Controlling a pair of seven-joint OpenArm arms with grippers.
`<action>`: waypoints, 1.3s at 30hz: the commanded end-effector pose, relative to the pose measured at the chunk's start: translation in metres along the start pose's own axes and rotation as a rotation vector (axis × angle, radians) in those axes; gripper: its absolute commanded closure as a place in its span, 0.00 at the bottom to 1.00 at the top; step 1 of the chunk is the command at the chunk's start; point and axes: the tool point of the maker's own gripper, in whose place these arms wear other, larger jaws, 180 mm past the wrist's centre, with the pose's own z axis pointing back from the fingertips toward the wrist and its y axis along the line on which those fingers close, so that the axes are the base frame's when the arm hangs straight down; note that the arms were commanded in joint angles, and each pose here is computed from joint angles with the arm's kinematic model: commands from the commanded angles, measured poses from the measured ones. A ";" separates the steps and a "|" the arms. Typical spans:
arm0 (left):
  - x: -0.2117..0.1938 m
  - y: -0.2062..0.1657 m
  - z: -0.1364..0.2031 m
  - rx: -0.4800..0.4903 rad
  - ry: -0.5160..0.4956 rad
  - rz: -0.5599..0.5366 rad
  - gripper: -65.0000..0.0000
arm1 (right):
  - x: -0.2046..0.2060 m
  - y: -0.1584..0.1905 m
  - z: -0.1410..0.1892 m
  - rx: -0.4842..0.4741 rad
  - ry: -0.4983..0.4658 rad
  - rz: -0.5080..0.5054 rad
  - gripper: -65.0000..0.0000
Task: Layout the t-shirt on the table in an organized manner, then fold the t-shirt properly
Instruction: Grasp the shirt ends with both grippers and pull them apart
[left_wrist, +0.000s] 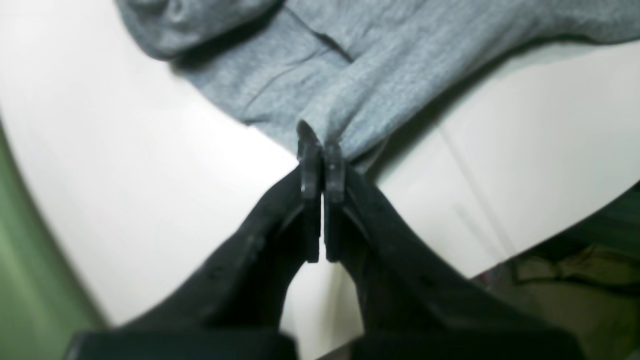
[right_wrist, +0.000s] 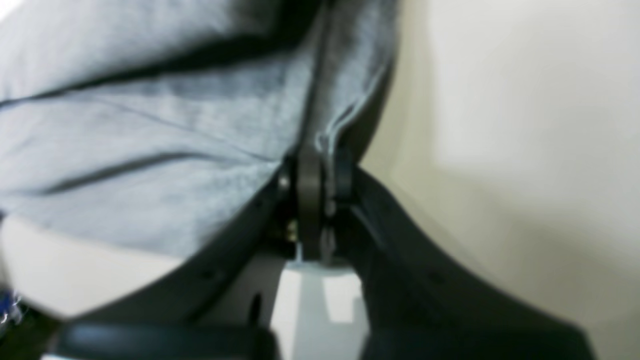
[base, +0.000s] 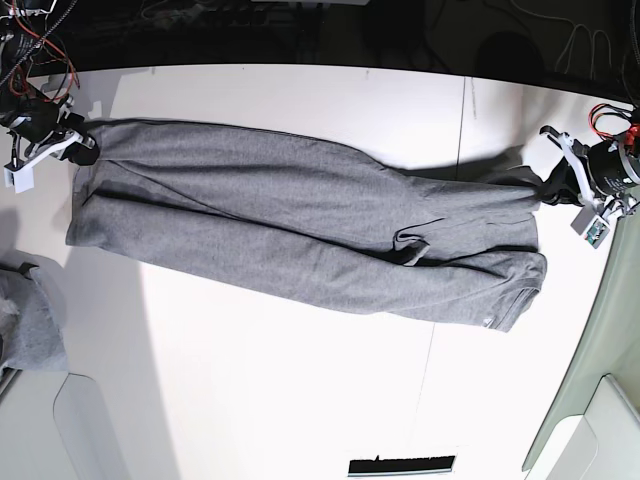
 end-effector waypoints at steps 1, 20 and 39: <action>0.012 0.013 0.009 0.026 -0.019 -0.037 1.00 | 0.029 0.006 0.013 0.024 -0.077 0.031 1.00; 0.076 0.045 0.034 0.050 -0.184 -0.029 1.00 | 0.127 0.011 0.056 -0.050 -0.246 0.258 1.00; 0.050 0.017 0.024 -0.042 -0.147 0.028 1.00 | 0.141 -0.001 0.051 -0.141 -0.277 0.215 0.54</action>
